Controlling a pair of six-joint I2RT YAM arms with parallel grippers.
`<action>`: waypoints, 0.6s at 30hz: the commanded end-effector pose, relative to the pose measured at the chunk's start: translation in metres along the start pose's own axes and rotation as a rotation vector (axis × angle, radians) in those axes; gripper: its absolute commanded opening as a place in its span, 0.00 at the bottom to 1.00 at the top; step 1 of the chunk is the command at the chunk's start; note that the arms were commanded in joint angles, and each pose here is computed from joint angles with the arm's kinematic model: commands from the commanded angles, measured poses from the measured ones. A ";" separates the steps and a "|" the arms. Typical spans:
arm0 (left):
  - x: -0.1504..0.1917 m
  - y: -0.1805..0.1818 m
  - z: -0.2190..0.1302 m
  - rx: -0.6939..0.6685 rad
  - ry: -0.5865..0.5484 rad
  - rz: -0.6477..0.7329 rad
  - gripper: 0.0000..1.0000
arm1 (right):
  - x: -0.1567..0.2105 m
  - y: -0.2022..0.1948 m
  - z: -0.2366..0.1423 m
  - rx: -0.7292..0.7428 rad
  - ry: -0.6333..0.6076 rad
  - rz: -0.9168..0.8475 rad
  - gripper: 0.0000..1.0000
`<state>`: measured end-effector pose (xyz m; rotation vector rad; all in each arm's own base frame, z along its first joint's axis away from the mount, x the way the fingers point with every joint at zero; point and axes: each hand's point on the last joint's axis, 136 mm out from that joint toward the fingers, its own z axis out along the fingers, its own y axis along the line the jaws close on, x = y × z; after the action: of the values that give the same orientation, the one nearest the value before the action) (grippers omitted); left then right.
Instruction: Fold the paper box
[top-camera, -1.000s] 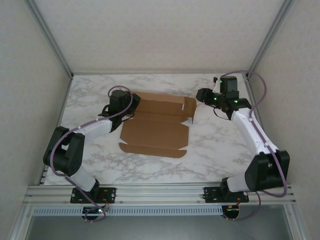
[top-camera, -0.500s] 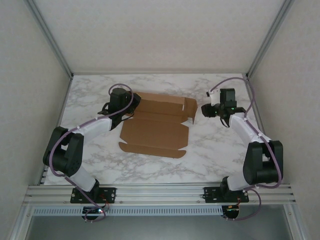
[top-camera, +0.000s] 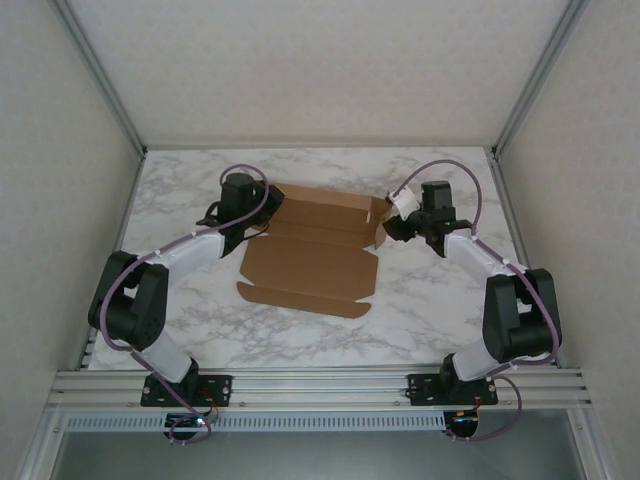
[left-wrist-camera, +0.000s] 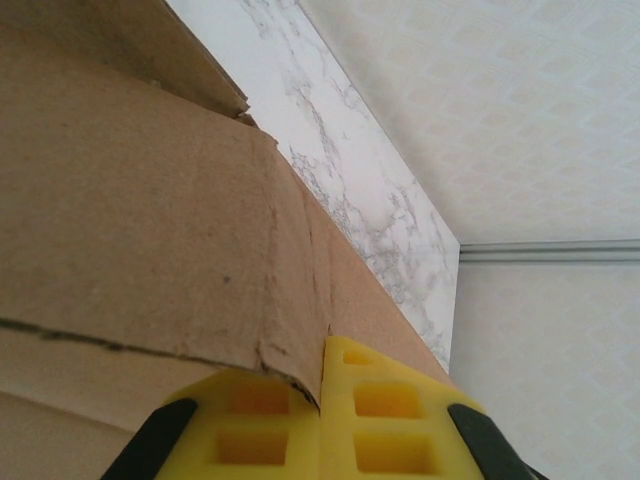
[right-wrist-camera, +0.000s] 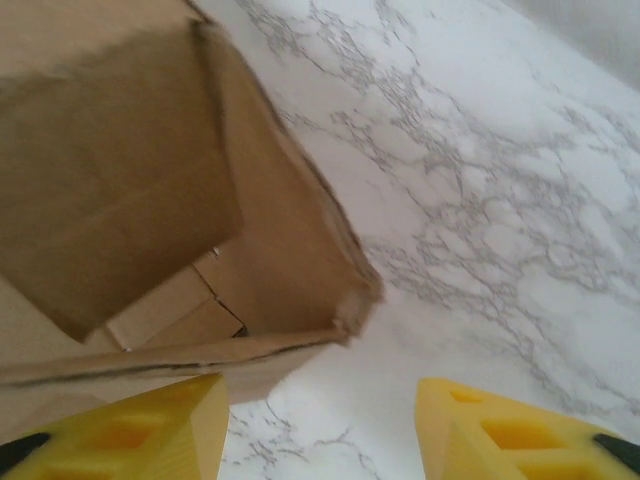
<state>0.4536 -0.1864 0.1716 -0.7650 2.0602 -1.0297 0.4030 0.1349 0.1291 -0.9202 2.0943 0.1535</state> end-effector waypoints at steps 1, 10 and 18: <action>0.007 0.011 0.005 -0.041 0.049 0.032 0.00 | -0.007 0.019 0.006 -0.068 -0.035 -0.090 0.52; 0.009 0.014 0.008 -0.040 0.060 0.031 0.00 | -0.017 0.034 0.008 -0.076 -0.050 -0.175 0.50; 0.010 0.015 0.006 -0.038 0.063 0.016 0.00 | -0.021 0.049 0.007 -0.062 -0.051 -0.189 0.49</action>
<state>0.4557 -0.1874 0.1702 -0.7488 2.0689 -1.0369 0.3867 0.1806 0.1297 -1.1340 1.9673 0.1602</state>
